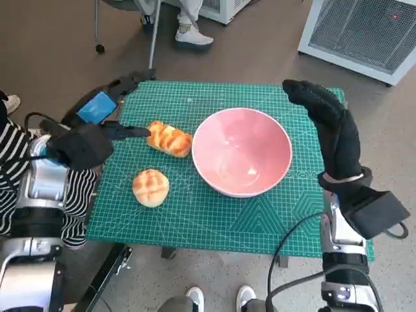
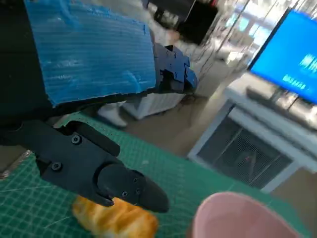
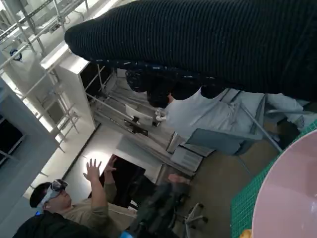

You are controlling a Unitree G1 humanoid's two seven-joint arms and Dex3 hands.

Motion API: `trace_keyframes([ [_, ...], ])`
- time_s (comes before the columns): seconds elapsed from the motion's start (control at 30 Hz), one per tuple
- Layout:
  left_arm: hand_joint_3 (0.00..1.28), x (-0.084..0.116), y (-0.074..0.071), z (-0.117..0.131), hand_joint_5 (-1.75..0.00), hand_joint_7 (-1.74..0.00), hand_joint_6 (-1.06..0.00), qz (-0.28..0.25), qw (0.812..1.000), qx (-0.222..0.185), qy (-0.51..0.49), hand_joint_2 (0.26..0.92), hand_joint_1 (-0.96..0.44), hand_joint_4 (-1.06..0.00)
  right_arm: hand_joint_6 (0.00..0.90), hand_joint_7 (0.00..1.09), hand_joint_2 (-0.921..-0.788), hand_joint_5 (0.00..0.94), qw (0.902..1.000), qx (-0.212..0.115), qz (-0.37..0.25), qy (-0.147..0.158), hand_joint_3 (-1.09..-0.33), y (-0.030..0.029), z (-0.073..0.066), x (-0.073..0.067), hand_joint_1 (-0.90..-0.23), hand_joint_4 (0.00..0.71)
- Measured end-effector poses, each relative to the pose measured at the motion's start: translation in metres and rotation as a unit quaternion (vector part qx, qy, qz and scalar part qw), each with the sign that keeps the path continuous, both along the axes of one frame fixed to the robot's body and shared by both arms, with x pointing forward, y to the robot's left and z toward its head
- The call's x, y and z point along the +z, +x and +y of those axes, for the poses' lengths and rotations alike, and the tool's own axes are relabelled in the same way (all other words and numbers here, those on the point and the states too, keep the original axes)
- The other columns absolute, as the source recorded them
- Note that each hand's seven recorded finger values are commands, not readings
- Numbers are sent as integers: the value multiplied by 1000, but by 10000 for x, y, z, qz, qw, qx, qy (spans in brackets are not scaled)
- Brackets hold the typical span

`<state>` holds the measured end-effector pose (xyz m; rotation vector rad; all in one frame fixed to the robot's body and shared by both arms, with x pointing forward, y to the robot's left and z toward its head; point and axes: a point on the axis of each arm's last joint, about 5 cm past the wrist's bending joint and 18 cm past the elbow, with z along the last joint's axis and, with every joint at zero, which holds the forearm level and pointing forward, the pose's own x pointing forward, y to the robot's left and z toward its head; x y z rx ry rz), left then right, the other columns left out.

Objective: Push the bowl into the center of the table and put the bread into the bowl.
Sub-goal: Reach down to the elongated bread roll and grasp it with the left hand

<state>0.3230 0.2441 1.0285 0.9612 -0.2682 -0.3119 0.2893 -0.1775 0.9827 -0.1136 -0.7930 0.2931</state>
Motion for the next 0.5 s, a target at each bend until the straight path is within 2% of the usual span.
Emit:
trace_keyframes([
  [0.5, 11, -151, 182, -140, -1, -10, -300, 872, 9923, 22, 884, 733, -25, -126, 15, 616, -921, 5, 10000, -68, 20, 60, -731, 1, -23, -17, -841, 200],
])
